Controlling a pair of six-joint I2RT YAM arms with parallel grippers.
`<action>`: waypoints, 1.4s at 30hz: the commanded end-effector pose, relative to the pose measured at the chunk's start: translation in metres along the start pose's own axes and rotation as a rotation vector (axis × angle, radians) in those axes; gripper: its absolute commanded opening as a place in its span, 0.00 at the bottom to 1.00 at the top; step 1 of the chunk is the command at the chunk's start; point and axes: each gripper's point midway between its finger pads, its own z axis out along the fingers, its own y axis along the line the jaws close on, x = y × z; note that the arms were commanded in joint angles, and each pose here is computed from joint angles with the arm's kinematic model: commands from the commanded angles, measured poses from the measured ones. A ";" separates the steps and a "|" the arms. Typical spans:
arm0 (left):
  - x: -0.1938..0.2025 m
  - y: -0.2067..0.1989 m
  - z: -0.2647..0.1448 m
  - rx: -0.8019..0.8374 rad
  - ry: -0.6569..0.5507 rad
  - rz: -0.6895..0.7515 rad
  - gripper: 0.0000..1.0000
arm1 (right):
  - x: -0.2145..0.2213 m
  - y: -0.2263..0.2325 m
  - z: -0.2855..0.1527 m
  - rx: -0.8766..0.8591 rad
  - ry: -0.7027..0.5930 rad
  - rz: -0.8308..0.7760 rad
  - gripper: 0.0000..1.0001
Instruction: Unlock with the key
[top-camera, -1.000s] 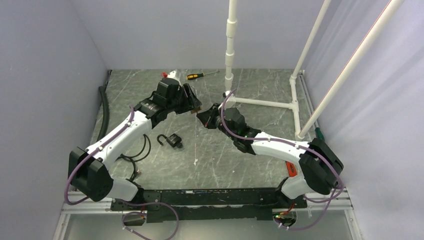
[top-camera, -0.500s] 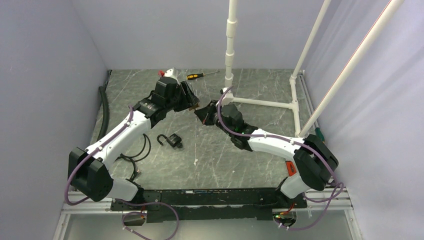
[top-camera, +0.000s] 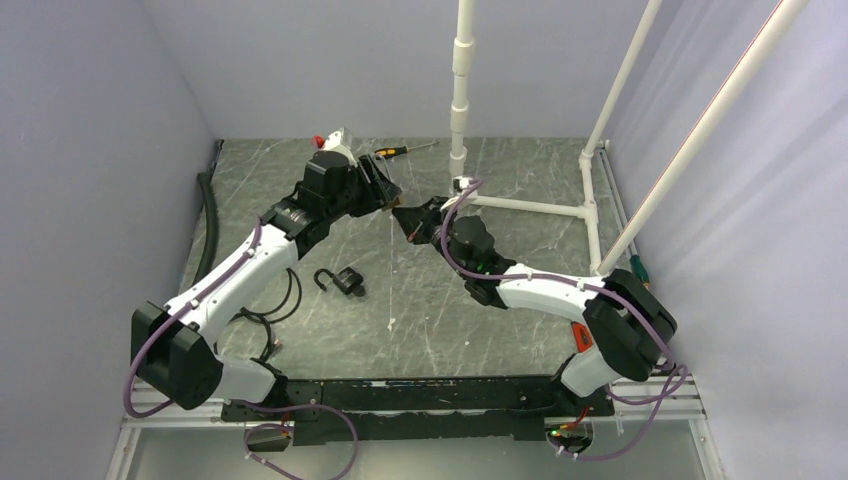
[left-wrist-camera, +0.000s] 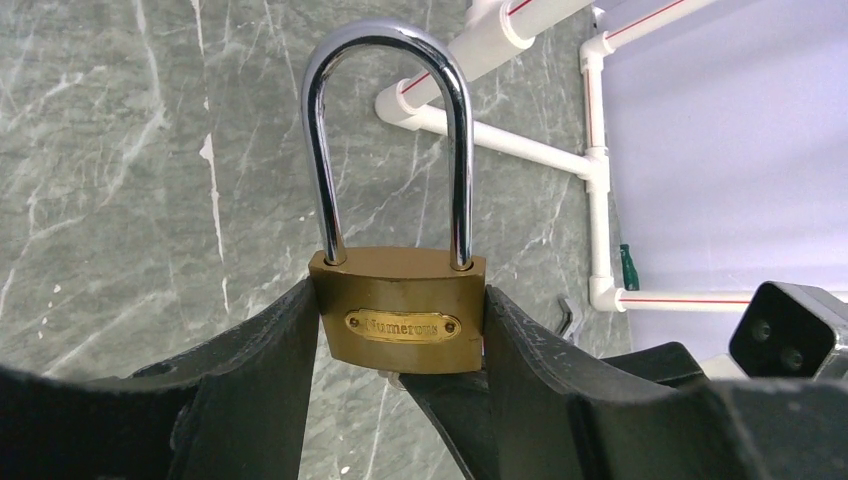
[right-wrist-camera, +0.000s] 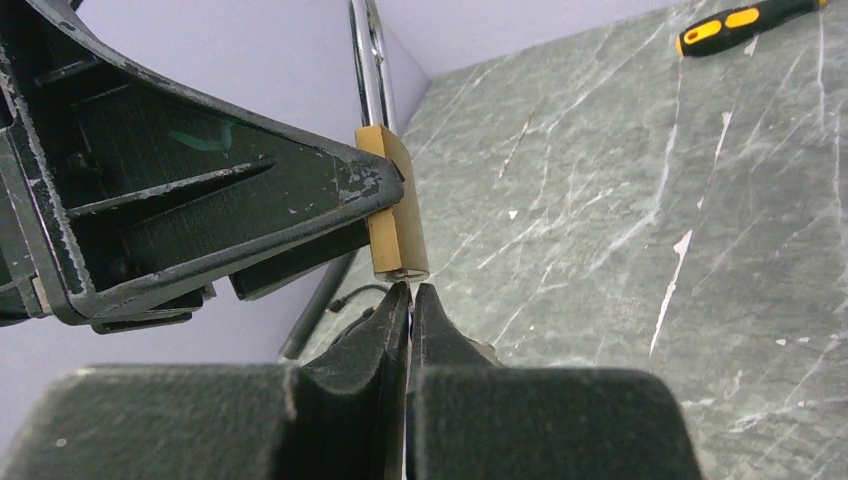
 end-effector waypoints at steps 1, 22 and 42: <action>0.012 -0.028 -0.025 0.124 0.067 -0.013 0.00 | -0.085 0.008 -0.002 -0.011 -0.333 0.070 0.00; 0.009 -0.004 -0.017 0.003 0.047 0.034 0.00 | -0.025 -0.003 -0.025 -0.023 -0.034 -0.026 0.40; 0.019 -0.005 -0.006 0.012 0.096 0.020 0.00 | 0.020 0.017 -0.043 -0.176 0.096 -0.048 0.33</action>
